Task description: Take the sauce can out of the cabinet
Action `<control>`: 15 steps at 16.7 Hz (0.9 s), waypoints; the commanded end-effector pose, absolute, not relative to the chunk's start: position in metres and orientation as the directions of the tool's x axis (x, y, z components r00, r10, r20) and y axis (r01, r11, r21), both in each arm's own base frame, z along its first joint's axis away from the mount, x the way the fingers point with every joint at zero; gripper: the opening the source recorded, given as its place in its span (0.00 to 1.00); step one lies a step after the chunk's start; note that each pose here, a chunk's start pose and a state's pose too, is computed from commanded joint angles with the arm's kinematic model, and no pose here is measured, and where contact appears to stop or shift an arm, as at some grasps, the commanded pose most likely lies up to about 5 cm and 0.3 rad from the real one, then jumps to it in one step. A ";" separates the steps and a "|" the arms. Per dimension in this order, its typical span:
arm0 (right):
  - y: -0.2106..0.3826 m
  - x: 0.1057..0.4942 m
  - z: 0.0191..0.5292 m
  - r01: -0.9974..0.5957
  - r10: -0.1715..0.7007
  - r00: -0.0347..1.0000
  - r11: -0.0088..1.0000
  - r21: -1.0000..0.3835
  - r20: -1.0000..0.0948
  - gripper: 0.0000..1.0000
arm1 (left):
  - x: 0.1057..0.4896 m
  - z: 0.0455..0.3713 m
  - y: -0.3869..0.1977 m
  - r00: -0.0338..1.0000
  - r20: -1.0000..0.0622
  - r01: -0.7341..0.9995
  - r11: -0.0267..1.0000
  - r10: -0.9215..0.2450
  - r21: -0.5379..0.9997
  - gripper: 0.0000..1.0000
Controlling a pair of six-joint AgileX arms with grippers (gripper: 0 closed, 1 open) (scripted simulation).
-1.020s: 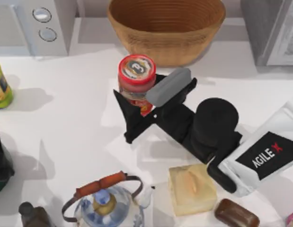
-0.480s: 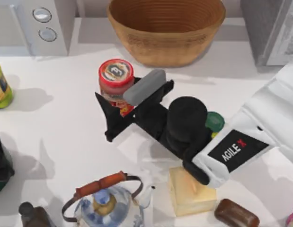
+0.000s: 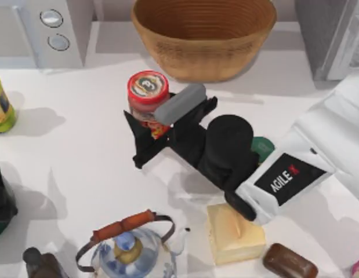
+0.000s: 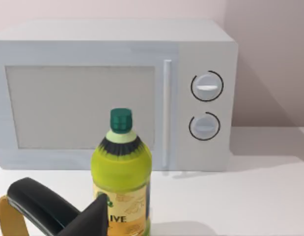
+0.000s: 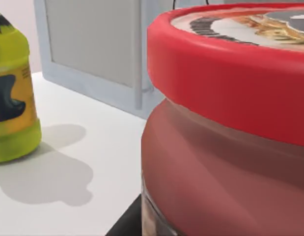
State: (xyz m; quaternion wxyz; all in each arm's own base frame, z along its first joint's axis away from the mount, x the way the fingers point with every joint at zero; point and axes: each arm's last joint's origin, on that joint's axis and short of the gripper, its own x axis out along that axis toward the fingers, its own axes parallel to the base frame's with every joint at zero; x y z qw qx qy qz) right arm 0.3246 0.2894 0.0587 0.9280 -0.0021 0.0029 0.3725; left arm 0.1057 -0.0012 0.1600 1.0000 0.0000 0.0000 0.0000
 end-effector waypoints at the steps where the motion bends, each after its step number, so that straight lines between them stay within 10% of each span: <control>1: 0.289 0.325 0.059 -0.691 0.691 0.722 0.722 -0.002 -0.007 0.23 | 0.106 0.160 -0.001 1.000 0.000 0.000 1.000 0.000 0.000 1.00; 11: 0.289 0.325 0.059 -0.691 0.691 0.722 0.722 -0.002 -0.007 0.98 | 0.106 0.160 -0.001 1.000 0.000 0.000 1.000 0.000 0.000 1.00; 15: 0.289 0.325 0.059 -0.691 0.691 0.722 0.722 -0.002 -0.007 1.00 | 0.106 0.160 -0.001 1.000 0.000 0.000 1.000 0.000 0.000 1.00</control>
